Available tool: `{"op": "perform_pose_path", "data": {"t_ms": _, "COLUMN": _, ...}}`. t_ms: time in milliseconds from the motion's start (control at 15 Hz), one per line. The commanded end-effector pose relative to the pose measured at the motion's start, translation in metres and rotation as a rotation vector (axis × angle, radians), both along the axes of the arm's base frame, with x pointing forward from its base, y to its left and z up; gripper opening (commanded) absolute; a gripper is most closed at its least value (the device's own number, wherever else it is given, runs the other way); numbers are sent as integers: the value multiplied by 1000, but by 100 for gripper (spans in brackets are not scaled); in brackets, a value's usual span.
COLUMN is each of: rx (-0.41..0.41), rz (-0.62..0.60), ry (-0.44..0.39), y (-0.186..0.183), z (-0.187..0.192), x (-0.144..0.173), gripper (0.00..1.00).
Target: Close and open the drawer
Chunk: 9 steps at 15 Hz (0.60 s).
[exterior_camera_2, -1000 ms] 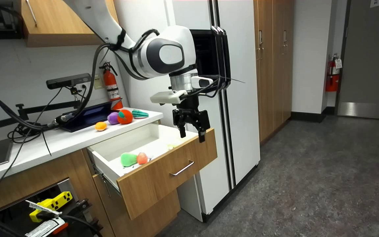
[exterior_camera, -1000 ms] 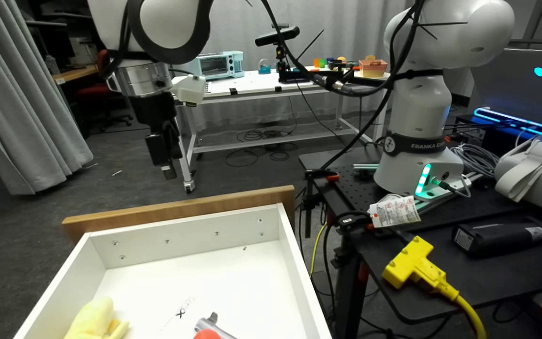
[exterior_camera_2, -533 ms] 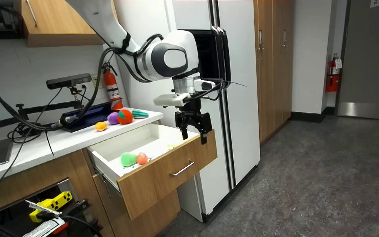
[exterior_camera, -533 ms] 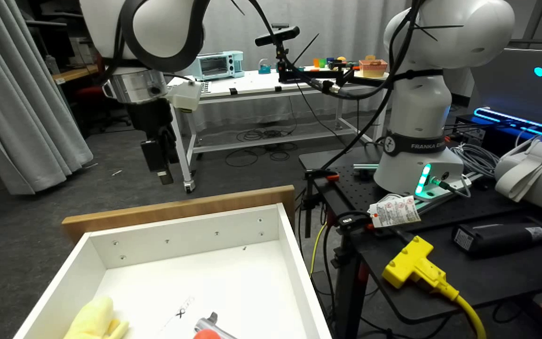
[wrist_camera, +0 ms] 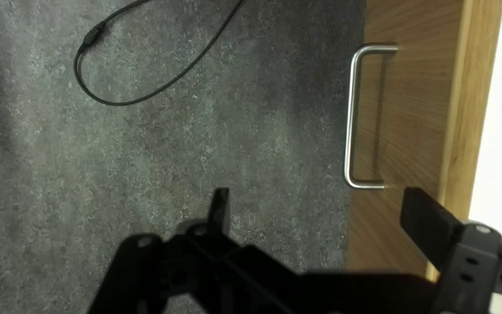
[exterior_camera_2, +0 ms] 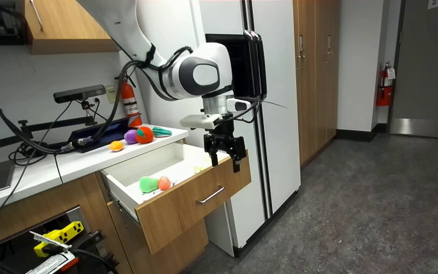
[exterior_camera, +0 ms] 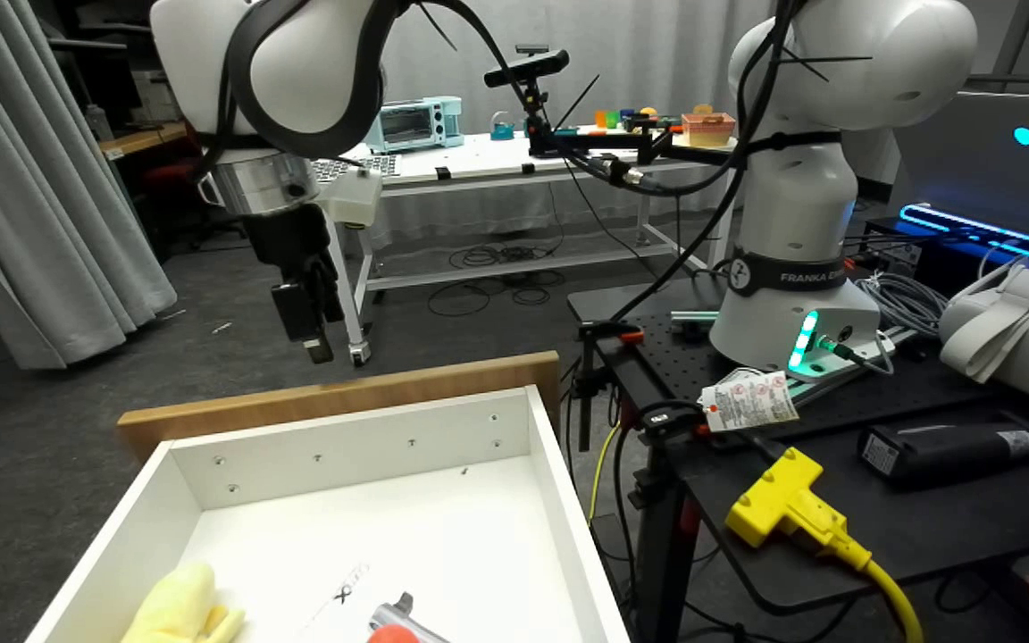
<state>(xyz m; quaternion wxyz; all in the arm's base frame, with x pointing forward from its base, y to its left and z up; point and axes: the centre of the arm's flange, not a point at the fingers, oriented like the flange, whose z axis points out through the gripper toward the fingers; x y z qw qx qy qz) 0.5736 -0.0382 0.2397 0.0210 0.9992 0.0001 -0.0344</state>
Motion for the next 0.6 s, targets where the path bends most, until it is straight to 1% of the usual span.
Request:
{"op": "perform_pose_path", "data": {"t_ms": 0, "rx": 20, "rz": 4, "ry": 8, "y": 5, "z": -17, "x": 23, "gripper": 100}}
{"op": "perform_pose_path", "data": {"t_ms": 400, "rx": 56, "rz": 23, "ry": 41, "y": 15, "z": -41, "x": 37, "gripper": 100}}
{"op": "perform_pose_path", "data": {"t_ms": 467, "rx": 64, "rz": 28, "ry": 45, "y": 16, "z": -44, "x": 38, "gripper": 75}}
{"op": "perform_pose_path", "data": {"t_ms": 533, "rx": 76, "rz": 31, "ry": 48, "y": 17, "z": -45, "x": 39, "gripper": 74}}
